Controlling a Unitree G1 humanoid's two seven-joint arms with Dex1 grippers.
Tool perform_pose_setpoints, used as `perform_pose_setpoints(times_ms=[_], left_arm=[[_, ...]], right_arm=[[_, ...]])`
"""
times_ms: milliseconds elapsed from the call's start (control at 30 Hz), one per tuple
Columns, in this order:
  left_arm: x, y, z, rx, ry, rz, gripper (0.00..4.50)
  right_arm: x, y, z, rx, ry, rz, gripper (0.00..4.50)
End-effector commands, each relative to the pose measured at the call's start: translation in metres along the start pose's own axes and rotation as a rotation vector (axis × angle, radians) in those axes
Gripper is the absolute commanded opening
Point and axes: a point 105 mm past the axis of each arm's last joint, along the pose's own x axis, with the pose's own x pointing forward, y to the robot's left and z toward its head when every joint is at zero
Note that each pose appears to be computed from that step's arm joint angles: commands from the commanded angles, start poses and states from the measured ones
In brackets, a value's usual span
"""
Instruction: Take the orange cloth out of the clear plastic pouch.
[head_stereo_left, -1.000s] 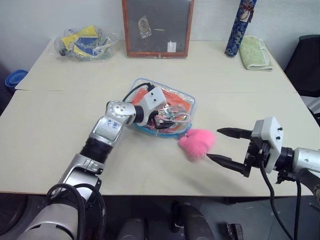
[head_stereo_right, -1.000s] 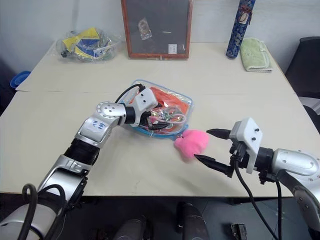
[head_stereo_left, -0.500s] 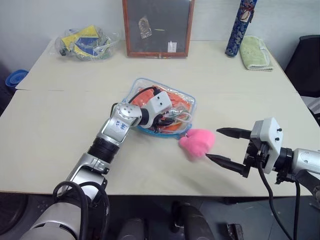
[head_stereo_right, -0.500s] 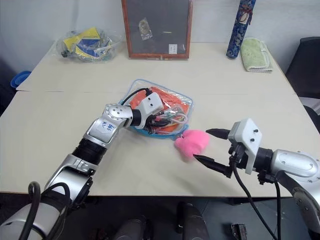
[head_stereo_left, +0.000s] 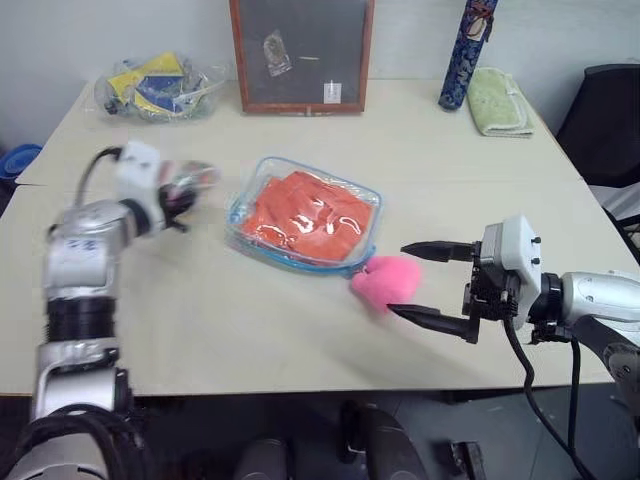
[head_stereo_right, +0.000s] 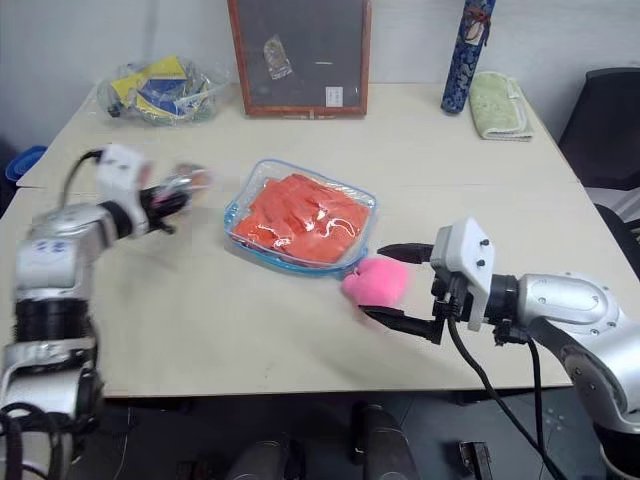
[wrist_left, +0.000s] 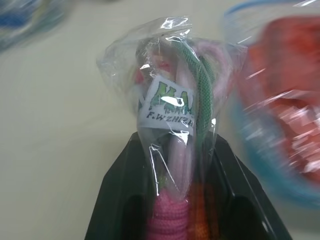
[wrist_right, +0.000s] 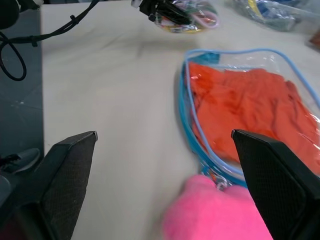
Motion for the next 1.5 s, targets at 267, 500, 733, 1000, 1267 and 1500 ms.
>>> perform_pose_setpoints(times_ms=[267,500,733,1000,1267,1500], left_arm=[[-0.05,0.04,-0.052,-0.045,0.095,0.195,2.54],[-0.069,0.055,-0.044,-0.096,0.071,0.195,4.47],[-0.114,-0.007,0.019,0.112,-0.117,-0.422,4.47],[-0.07,-0.077,0.027,0.704,-0.094,-0.712,4.47],[0.013,-0.117,0.046,1.144,-0.233,-0.706,4.47],[0.036,-0.13,0.045,1.22,-0.244,-0.721,4.47]], right_arm=[[0.017,-0.003,0.006,-0.02,-0.039,0.106,4.5],[0.015,-0.005,0.0,-0.025,-0.022,0.111,4.5],[0.01,-0.002,-0.005,-0.012,-0.009,0.076,4.5],[0.008,-0.001,-0.006,-0.013,-0.007,0.043,4.5],[0.006,0.003,-0.005,-0.015,-0.004,0.001,4.5],[0.005,0.006,-0.007,-0.011,0.005,-0.044,4.5]])
